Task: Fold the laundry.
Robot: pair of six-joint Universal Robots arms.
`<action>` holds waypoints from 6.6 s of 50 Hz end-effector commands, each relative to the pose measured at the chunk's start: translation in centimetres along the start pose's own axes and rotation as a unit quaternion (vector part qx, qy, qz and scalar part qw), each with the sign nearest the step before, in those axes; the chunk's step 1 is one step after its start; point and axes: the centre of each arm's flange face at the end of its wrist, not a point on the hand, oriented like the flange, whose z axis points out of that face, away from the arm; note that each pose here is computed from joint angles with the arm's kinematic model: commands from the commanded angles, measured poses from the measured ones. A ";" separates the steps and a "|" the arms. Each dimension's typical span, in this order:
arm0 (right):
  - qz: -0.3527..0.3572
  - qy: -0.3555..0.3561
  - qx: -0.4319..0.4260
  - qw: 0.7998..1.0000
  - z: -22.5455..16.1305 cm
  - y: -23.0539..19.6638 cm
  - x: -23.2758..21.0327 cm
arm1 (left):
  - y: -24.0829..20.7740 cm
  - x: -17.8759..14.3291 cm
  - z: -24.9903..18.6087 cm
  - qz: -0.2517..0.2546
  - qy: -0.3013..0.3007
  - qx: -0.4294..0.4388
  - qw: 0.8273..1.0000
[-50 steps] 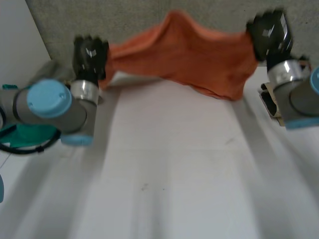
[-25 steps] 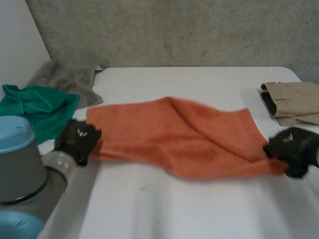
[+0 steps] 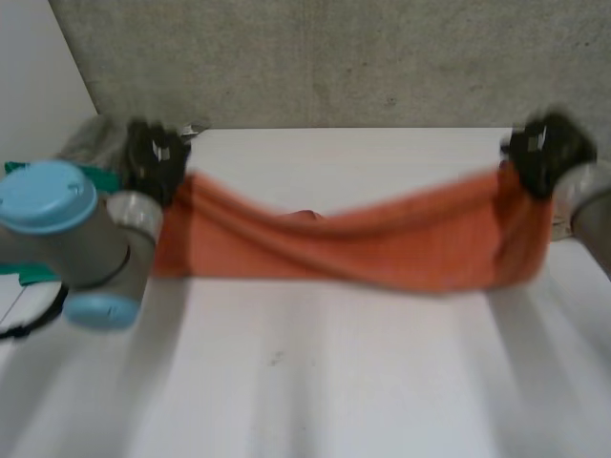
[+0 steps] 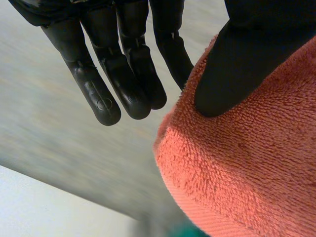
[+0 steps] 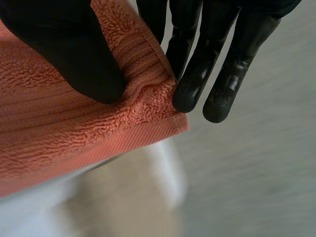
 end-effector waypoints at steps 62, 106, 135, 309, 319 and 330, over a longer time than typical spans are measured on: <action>0.016 -0.211 -0.211 0.955 -11.6 7.4 -3.0 | 1.3 1.0 -17.9 -0.008 0.201 -0.197 0.959; -0.037 0.052 0.014 0.998 9.3 9.4 -9.0 | 6.5 8.3 0.0 0.065 0.010 -0.016 0.998; 0.199 -0.097 -0.106 0.969 -2.3 6.0 -2.7 | 1.1 -1.5 -6.3 -0.079 -0.011 -0.032 0.996; 0.432 -0.172 0.020 0.885 -7.1 -7.3 -10.4 | -10.6 7.4 -10.9 -0.289 0.143 0.045 0.946; 0.425 -0.160 -0.010 0.891 -5.4 -5.1 -10.3 | -8.1 12.8 -10.5 -0.269 0.208 -0.042 0.939; 0.400 -0.236 -0.054 0.884 -5.6 -5.7 -12.7 | -4.8 12.7 -11.3 -0.196 0.179 -0.134 0.955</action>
